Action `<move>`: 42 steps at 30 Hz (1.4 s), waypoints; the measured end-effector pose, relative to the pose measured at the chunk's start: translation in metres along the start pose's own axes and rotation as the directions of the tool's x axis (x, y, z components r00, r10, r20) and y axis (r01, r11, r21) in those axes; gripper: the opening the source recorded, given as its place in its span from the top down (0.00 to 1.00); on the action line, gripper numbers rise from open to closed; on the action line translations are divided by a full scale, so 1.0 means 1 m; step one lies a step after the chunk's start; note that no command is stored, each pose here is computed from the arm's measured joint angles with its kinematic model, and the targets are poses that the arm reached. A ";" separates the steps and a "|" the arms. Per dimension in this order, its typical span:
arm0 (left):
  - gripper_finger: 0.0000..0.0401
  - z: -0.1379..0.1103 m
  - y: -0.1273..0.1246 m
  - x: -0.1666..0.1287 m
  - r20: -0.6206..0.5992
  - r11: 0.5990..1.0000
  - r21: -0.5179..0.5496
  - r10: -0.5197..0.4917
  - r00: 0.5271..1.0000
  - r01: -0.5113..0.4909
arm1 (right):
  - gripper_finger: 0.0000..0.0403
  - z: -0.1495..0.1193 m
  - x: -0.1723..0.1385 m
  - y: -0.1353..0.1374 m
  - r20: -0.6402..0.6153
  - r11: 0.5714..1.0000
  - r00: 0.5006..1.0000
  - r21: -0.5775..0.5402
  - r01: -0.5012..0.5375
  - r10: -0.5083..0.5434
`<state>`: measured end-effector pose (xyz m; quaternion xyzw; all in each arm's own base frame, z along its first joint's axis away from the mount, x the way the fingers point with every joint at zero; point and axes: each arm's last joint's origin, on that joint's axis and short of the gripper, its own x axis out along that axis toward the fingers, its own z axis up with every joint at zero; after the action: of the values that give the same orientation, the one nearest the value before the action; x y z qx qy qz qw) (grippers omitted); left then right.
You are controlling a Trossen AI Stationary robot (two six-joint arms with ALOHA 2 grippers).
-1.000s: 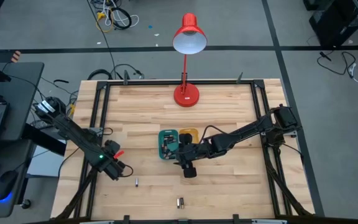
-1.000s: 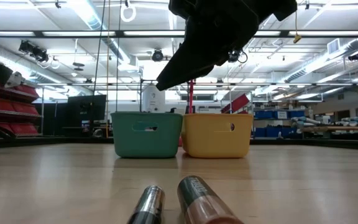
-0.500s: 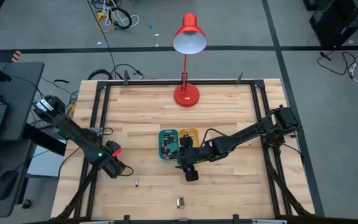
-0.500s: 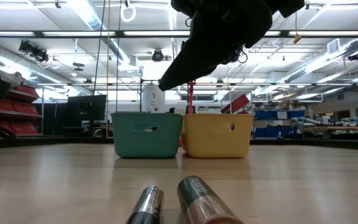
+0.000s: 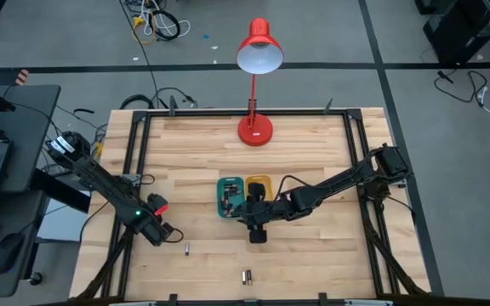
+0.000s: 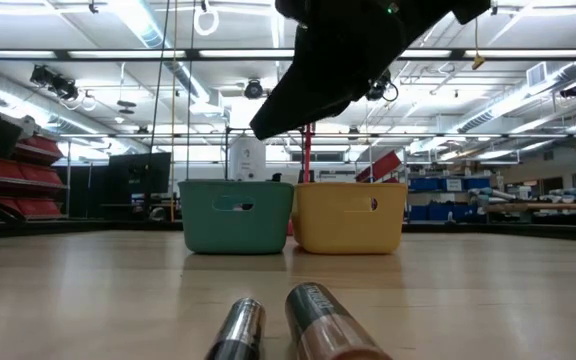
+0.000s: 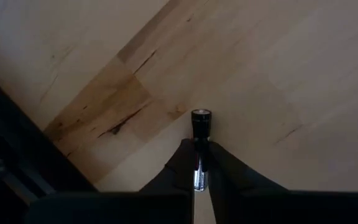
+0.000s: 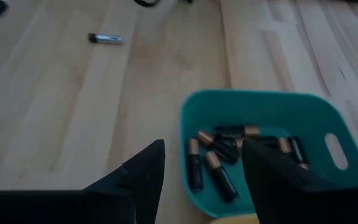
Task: Sort batteries
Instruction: Put the white battery into the yellow bin
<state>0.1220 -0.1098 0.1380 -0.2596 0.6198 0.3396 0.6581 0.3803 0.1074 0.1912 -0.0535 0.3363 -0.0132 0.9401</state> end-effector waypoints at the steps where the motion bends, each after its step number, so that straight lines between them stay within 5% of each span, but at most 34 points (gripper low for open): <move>1: 0.92 0.000 0.000 0.000 0.003 1.000 0.007 0.000 1.000 0.000 | 0.51 0.000 -0.001 0.003 0.007 1.000 1.000 -0.007 -0.004 0.004; 13: 0.91 0.012 -0.022 -0.045 0.210 0.989 0.144 -0.062 0.976 0.031 | 0.54 0.000 -0.016 0.033 0.073 0.988 0.990 -0.090 0.124 -0.118; 24: 0.91 0.058 -0.050 -0.061 0.363 0.934 0.326 -0.266 0.893 0.146 | 0.54 -0.003 -0.072 0.031 0.024 0.898 0.898 -0.003 0.441 -0.440; 34: 0.91 0.097 -0.078 -0.080 0.540 0.821 0.531 -0.517 0.664 0.207 | 0.54 -0.026 -0.118 0.048 0.025 0.819 0.819 0.046 0.572 -0.574; 42: 0.91 0.131 -0.089 -0.095 0.645 0.772 0.606 -0.618 0.450 0.191 | 0.54 -0.040 -0.144 0.081 0.161 0.816 0.801 0.073 0.573 -0.577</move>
<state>0.2745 -0.0782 0.2384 -0.0570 0.2176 0.0931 0.9699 0.2424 0.1929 0.2427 -0.1442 0.2199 -0.2960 0.9183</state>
